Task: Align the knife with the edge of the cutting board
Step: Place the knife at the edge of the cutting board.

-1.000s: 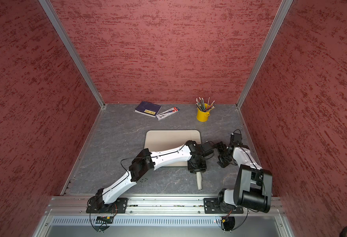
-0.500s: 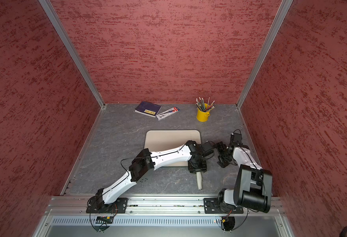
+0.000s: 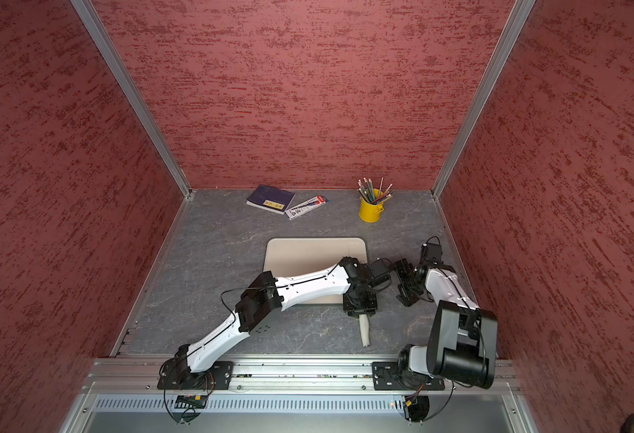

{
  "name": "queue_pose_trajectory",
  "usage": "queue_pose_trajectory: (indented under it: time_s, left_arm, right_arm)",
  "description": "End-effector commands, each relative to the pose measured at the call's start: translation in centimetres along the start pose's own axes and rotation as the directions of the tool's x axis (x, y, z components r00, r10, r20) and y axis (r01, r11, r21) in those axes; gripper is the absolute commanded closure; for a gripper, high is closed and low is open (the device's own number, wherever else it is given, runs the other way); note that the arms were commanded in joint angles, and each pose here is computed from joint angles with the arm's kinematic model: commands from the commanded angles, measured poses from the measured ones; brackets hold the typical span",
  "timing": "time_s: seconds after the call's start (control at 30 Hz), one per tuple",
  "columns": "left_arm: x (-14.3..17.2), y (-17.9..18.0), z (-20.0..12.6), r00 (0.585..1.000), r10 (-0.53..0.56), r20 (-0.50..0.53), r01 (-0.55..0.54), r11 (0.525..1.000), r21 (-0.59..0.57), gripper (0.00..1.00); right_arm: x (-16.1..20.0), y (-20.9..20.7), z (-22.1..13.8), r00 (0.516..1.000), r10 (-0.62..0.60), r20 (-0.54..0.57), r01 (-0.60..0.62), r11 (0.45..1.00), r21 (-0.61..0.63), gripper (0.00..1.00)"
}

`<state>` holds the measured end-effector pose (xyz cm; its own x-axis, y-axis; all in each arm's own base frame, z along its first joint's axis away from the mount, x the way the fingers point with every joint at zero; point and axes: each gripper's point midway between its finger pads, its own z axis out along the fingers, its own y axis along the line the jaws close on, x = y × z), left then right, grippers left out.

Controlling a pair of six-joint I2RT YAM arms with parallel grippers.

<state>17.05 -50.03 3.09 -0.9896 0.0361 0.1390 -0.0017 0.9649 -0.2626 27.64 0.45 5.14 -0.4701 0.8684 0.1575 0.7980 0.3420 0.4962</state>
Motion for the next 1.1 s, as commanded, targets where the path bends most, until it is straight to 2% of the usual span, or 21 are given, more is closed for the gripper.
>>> queue_pose_trajectory:
  time_s: [0.0, 1.07]
  left_arm:
    - [-0.2, 0.63, 1.23, 1.0, 0.0, -0.014, -0.001, 1.0, -0.02, 0.59]
    - [-0.44, 1.28, 1.33, 1.0, 0.01, -0.014, -0.01, 0.999, -0.036, 0.65]
  right_arm:
    - [0.14, -0.38, 0.3, 1.0, 0.016, -0.012, -0.016, 1.0, 0.005, 0.02]
    - [0.04, -0.32, 0.48, 1.0, 0.019, -0.012, -0.019, 1.0, 0.002, 0.02]
